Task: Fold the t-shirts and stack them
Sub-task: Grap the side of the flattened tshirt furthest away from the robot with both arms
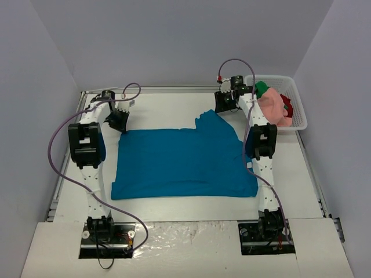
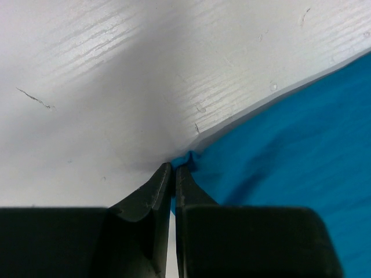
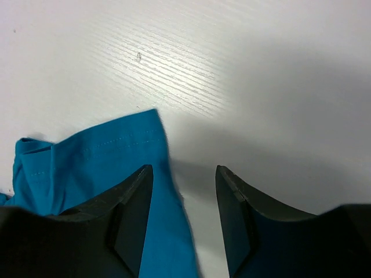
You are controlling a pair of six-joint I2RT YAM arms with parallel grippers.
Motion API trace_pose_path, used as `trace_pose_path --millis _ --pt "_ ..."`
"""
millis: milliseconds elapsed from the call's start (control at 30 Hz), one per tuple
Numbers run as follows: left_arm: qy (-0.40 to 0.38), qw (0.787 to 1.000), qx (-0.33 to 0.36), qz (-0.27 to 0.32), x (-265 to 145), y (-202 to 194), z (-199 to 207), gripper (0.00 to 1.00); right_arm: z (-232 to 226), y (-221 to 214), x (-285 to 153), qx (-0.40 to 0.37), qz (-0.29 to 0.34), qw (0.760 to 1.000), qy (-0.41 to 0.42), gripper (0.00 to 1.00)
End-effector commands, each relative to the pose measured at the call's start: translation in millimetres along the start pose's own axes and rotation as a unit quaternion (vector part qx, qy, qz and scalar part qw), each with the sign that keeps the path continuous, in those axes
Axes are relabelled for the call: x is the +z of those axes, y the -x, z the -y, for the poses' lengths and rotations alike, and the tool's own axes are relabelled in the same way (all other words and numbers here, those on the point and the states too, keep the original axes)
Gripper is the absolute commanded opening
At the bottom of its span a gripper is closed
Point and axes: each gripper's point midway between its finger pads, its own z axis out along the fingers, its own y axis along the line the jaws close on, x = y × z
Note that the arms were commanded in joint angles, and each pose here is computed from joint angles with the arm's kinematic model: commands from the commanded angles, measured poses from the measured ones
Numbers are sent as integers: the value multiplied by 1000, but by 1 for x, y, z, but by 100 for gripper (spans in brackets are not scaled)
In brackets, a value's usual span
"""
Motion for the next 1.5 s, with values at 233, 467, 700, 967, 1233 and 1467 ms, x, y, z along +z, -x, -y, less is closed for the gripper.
trace_pose_path --millis 233,467,700,967,1233,1467 --pt "5 1000 10 -19 -17 -10 8 2 -37 -15 32 -6 -18 999 44 44" --pt "7 1000 11 -23 -15 -13 8 2 -44 -27 46 -23 -36 999 30 39" --pt "2 999 23 -30 -11 -18 12 2 -30 -36 54 -27 -48 998 -10 30" --pt "0 999 30 -38 -5 -24 16 2 -12 -41 55 -33 -56 996 -55 12" --pt "-1 999 30 -34 -6 -24 19 2 -8 -62 57 -54 -90 991 -82 0" --pt "17 999 23 -25 -13 -18 15 3 -10 -38 34 -73 -69 991 -85 0"
